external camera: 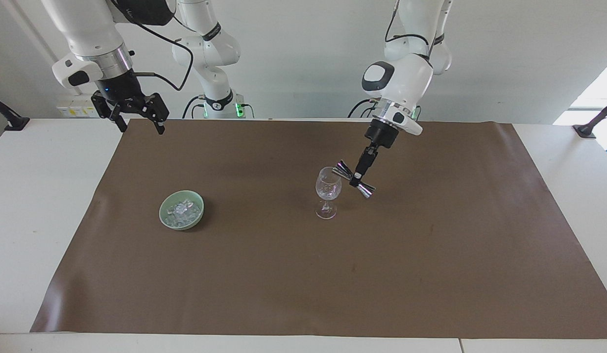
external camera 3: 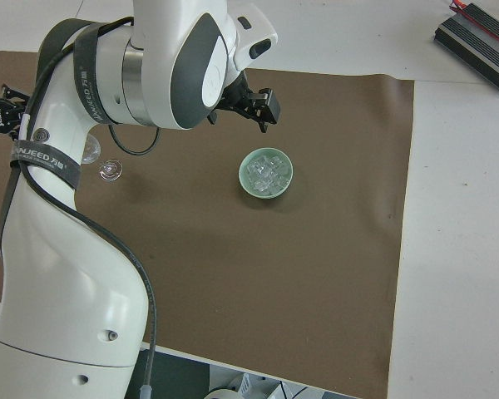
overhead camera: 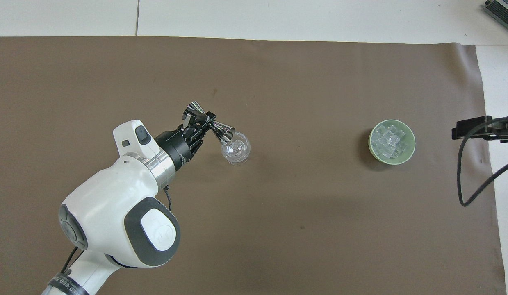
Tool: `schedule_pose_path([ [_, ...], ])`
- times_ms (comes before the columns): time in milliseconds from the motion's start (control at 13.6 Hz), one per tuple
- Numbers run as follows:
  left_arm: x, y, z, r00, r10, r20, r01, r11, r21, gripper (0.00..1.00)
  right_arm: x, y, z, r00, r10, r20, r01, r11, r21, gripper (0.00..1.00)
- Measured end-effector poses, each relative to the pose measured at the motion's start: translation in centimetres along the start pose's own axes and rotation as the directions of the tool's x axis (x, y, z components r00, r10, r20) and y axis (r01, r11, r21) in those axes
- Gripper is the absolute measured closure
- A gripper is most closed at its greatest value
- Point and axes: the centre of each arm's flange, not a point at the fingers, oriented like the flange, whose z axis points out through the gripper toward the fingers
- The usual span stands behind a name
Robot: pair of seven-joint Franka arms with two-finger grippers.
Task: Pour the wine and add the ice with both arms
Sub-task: 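Tilt the jigger over the clear glass with the left gripper to pour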
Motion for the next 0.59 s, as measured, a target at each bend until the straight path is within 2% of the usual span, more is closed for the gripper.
schedule_pose_path([
  [588,-0.67,0.71,0.56,0.99,0.142,-0.006,-0.142,0.99,0.011,0.8,0.0,0.0,0.0,1.0,0.0,0.0,0.0,1.0,0.0,0.0],
])
